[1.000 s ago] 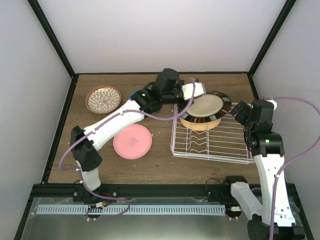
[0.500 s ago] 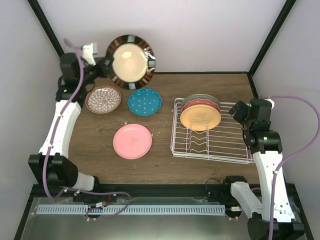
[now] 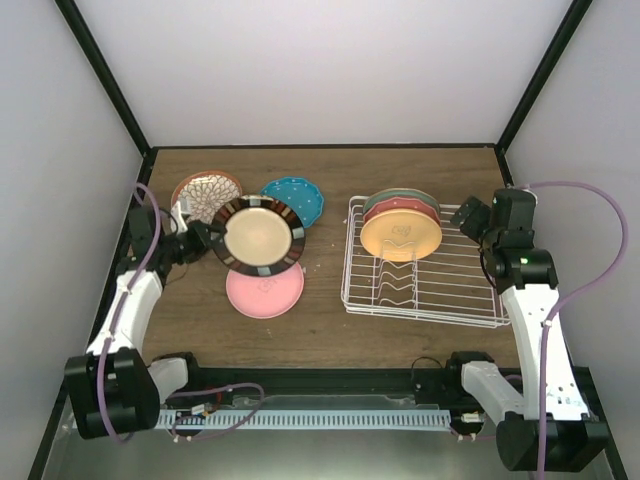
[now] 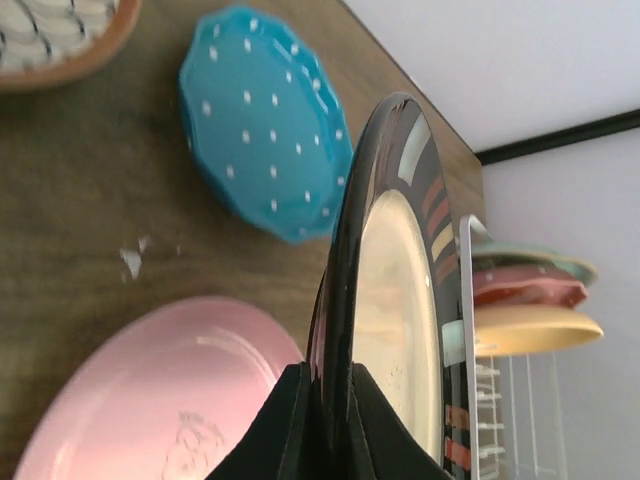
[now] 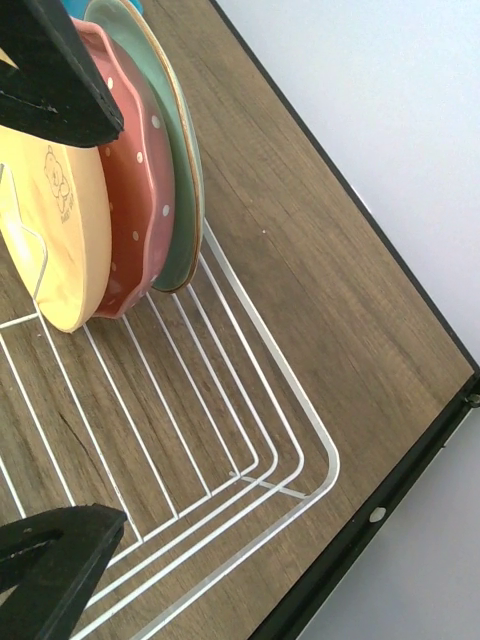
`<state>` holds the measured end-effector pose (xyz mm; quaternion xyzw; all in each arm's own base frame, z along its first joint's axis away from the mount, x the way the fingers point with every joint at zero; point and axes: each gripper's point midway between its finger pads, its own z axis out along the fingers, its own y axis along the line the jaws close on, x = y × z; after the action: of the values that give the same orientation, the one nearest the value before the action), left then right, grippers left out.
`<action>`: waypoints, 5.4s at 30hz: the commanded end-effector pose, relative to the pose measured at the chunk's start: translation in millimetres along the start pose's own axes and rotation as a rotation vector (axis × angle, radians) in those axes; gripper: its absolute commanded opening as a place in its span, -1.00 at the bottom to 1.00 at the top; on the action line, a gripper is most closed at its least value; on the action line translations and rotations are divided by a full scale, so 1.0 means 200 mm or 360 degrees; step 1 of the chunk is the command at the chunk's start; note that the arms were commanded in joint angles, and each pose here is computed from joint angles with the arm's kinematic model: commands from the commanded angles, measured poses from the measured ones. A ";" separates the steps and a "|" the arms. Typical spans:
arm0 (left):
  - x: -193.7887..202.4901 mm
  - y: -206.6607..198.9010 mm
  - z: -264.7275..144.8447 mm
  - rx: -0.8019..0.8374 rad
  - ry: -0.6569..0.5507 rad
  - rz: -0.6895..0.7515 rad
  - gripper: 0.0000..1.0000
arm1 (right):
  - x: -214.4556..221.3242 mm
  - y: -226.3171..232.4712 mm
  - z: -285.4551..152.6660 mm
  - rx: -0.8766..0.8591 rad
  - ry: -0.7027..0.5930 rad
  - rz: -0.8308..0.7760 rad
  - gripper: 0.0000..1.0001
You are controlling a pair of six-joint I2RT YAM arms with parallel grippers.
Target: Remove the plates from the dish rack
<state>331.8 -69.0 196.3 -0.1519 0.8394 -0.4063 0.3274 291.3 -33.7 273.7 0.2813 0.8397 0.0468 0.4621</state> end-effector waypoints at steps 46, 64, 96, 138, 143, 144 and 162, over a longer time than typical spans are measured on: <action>0.45 0.36 0.09 -0.0121 0.0259 -0.0128 0.97 | 0.05 -0.04 -0.02 0.0019 0.0031 0.0033 1.00; 0.11 0.40 0.16 -0.0409 0.0196 -0.0042 1.00 | 0.03 -0.03 -0.02 0.0011 0.0006 0.0030 1.00; 0.38 -1.63 0.78 0.0788 0.0128 0.2325 0.60 | -0.01 -0.03 -0.11 -0.0010 -0.0062 0.0088 1.00; 1.02 -1.38 1.33 0.0555 0.0171 0.3006 -0.91 | -0.02 -0.08 -0.14 0.0058 -0.0097 0.0069 1.00; 0.98 -1.44 1.29 0.0547 0.0096 0.2988 -0.92 | -0.02 -0.08 -0.14 0.0049 -0.0090 0.0072 1.00; 0.96 -1.47 1.28 0.0547 0.0066 0.2988 -0.92 | -0.01 -0.08 -0.14 0.0049 -0.0090 0.0072 1.00; 0.65 -2.03 0.72 0.0448 -0.0768 0.3262 -0.92 | 0.03 -0.06 -0.10 -0.0002 -0.0048 0.0098 1.00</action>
<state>344.6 -483.6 343.4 0.6154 0.4655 -0.0147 0.6359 266.0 -37.4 273.7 0.3033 0.8298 0.0466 0.4661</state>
